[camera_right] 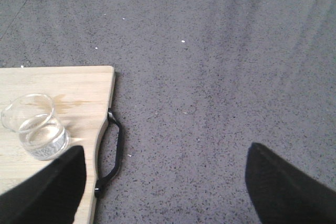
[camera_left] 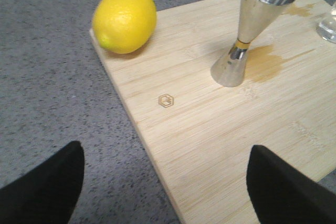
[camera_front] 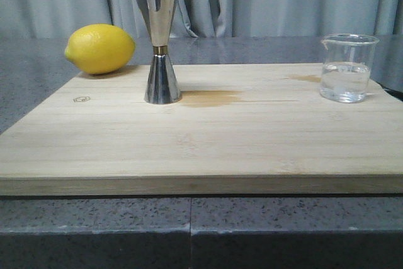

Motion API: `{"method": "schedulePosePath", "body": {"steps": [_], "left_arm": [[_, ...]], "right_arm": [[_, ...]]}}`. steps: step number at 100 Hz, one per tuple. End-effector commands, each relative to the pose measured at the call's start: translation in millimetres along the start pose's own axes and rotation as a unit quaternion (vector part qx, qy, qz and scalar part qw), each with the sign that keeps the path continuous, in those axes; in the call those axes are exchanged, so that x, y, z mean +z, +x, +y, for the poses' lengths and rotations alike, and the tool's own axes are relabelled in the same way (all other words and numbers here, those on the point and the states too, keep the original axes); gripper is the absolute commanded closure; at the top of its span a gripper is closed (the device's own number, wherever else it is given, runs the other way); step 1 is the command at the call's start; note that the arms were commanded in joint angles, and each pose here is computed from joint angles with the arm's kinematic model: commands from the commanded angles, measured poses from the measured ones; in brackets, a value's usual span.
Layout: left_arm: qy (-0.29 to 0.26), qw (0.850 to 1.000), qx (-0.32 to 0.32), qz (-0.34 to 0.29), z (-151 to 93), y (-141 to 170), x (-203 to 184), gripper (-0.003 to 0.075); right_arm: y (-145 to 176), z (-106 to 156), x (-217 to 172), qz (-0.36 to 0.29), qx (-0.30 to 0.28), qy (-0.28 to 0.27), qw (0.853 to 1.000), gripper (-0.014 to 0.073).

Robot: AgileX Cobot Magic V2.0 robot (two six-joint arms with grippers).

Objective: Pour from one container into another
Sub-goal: 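Move the left gripper to the steel jigger and close around its waist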

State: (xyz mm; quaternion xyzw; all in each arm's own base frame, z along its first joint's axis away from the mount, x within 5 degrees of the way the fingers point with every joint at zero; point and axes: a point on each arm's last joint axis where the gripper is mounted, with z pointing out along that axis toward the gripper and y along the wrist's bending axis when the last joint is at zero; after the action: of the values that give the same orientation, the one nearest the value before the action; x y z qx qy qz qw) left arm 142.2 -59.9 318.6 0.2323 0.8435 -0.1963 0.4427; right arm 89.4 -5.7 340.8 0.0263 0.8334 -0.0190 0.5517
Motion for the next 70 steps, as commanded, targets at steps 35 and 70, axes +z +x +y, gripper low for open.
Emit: {"method": "schedulePosePath", "body": {"steps": [35, 70], "left_arm": [[0.128, 0.985, 0.08, -0.078, 5, -26, 52, 0.0134], [0.219, 0.957, 0.096, -0.162, 4, -11, 83, 0.0134]], "right_arm": [[-16, -1, -3, -0.044, -0.001, 0.003, 0.999, 0.002], [-16, -1, -3, -0.044, -0.001, 0.003, 0.999, 0.002]]}}
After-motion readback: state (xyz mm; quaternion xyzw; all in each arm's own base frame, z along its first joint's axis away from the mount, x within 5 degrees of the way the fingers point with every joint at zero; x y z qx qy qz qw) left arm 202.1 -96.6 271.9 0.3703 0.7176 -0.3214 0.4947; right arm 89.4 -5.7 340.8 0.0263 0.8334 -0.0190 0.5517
